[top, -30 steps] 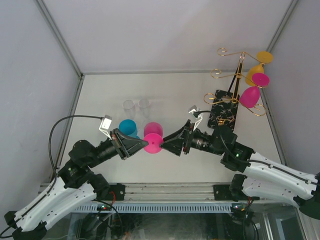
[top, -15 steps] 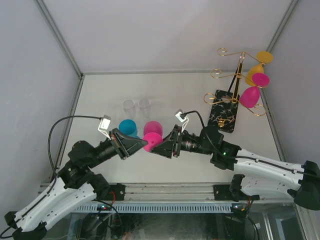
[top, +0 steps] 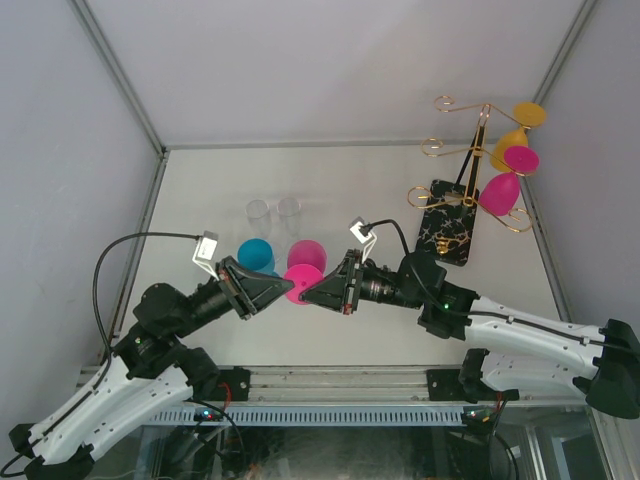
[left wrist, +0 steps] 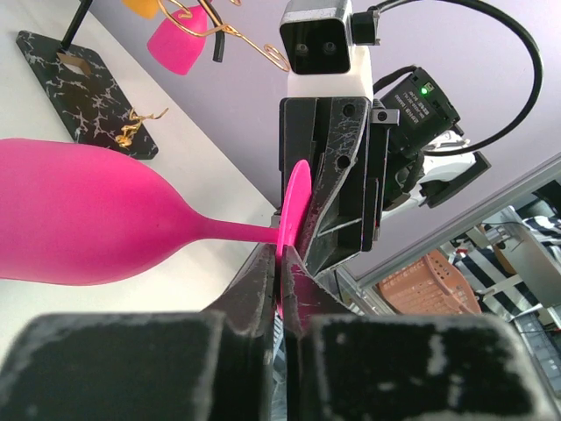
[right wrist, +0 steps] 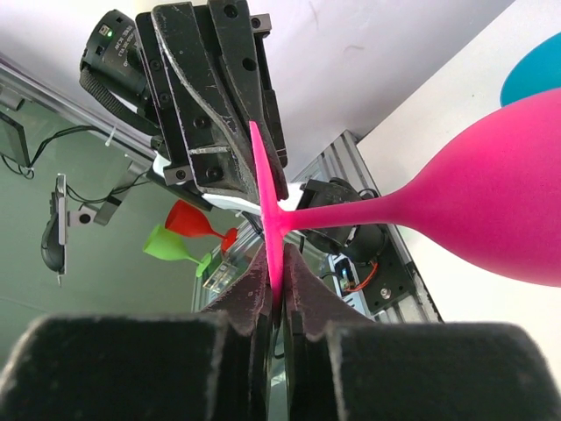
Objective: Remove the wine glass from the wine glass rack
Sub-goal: Place the wine glass at the center of the board.
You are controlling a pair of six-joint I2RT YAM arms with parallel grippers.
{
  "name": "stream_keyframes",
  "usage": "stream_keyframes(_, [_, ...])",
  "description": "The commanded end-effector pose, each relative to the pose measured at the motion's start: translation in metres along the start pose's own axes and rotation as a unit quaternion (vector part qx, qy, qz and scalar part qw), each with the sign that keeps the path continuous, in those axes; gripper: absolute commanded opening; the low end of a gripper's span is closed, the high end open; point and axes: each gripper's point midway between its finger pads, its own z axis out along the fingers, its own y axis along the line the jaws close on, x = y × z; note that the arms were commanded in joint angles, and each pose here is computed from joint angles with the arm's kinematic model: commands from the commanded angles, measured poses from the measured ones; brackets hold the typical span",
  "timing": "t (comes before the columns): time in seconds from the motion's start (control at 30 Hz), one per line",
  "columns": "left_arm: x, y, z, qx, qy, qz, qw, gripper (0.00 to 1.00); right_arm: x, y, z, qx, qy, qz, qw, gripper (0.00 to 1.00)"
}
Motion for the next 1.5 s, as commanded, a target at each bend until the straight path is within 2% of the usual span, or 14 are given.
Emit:
stream_keyframes(0.0, [-0.006, -0.001, 0.000, 0.002, -0.020, -0.001, 1.000, 0.12, -0.006, 0.017, -0.002, -0.034, -0.010, -0.026, 0.999, 0.00])
stream_keyframes(0.13, [-0.007, -0.001, -0.003, -0.004, -0.020, 0.005, 1.000, 0.36, -0.001, 0.015, -0.003, -0.029, -0.003, -0.070, 0.997, 0.00])
stream_keyframes(0.27, [-0.010, 0.004, -0.011, -0.041, -0.006, 0.029, 0.999, 0.72, 0.007, 0.008, -0.013, -0.007, 0.007, -0.169, 0.985, 0.00])
stream_keyframes(0.4, [-0.024, 0.007, -0.026, -0.079, -0.024, 0.050, 0.995, 0.91, 0.018, -0.013, -0.028, 0.042, 0.034, -0.293, 0.955, 0.00])
stream_keyframes(0.5, [-0.035, 0.005, -0.037, -0.090, -0.049, 0.058, 0.993, 0.99, 0.021, -0.036, -0.039, 0.093, 0.057, -0.383, 0.917, 0.00])
stream_keyframes(0.63, [-0.038, 0.009, -0.043, -0.105, -0.055, 0.061, 0.991, 1.00, 0.034, -0.066, -0.049, 0.147, 0.109, -0.475, 0.861, 0.00])
stream_keyframes(0.83, [-0.033, 0.016, -0.040, -0.121, -0.047, 0.050, 0.990, 1.00, 0.075, -0.095, -0.055, 0.150, 0.205, -0.630, 0.734, 0.00])
stream_keyframes(0.9, [-0.033, 0.019, -0.039, -0.128, -0.045, 0.048, 0.990, 1.00, 0.085, -0.100, -0.055, 0.144, 0.224, -0.663, 0.700, 0.00])
stream_keyframes(0.97, [-0.033, 0.022, -0.039, -0.137, -0.044, 0.046, 0.989, 1.00, 0.092, -0.102, -0.054, 0.137, 0.231, -0.678, 0.684, 0.00])
stream_keyframes(1.13, [-0.038, 0.029, -0.041, -0.166, -0.049, 0.043, 0.984, 1.00, 0.096, -0.105, -0.051, 0.139, 0.225, -0.703, 0.660, 0.00])
stream_keyframes(1.27, [-0.040, 0.035, -0.037, -0.203, -0.028, 0.044, 0.978, 1.00, 0.099, -0.112, -0.050, 0.145, 0.234, -0.732, 0.624, 0.00])
stream_keyframes(1.37, [-0.050, 0.026, -0.028, -0.211, -0.011, 0.049, 0.976, 1.00, 0.100, -0.115, -0.049, 0.142, 0.242, -0.751, 0.598, 0.00])
stream_keyframes(1.47, [-0.054, 0.009, -0.013, -0.183, 0.016, 0.061, 0.981, 1.00, 0.106, -0.117, -0.051, 0.126, 0.249, -0.761, 0.586, 0.00])
